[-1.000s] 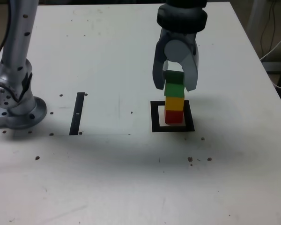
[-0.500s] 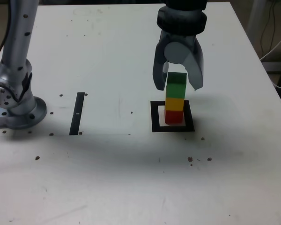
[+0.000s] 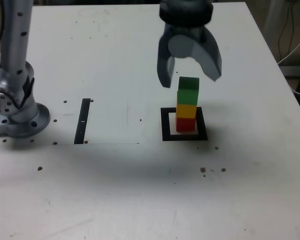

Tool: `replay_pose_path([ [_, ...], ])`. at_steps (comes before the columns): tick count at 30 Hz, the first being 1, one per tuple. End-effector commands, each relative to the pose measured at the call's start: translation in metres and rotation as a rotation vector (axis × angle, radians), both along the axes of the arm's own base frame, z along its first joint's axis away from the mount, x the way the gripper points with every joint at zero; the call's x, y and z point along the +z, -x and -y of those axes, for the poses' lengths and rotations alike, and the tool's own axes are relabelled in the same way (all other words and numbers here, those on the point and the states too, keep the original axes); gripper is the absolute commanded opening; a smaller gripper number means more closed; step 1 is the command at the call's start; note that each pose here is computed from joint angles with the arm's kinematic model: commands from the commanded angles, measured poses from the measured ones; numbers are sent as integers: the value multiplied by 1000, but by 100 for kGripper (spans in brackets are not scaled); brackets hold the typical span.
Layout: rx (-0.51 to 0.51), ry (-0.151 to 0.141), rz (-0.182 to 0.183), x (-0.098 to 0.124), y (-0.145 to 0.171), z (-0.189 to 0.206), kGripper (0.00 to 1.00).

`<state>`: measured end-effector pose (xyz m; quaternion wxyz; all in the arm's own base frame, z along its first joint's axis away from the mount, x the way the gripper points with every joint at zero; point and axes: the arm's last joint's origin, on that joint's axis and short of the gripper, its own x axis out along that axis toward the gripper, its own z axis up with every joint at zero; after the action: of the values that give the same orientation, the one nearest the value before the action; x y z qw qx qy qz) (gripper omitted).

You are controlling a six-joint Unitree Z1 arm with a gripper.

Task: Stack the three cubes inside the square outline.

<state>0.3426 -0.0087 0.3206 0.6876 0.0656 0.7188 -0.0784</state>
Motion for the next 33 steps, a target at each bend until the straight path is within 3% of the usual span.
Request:
replay_pose_path([
  [1, 6, -2, 17, 8, 8, -1, 100],
  [12, 6, 29, 2, 20, 68, -1, 100],
  [16, 5, 15, 2, 27, 92, -4, 100],
  [19, 17, -3, -39, 20, 112, -8, 100],
  [27, 61, -52, -191, -17, 147, -22, 100],
  [33, 75, -79, -246, -35, 158, -28, 100],
])
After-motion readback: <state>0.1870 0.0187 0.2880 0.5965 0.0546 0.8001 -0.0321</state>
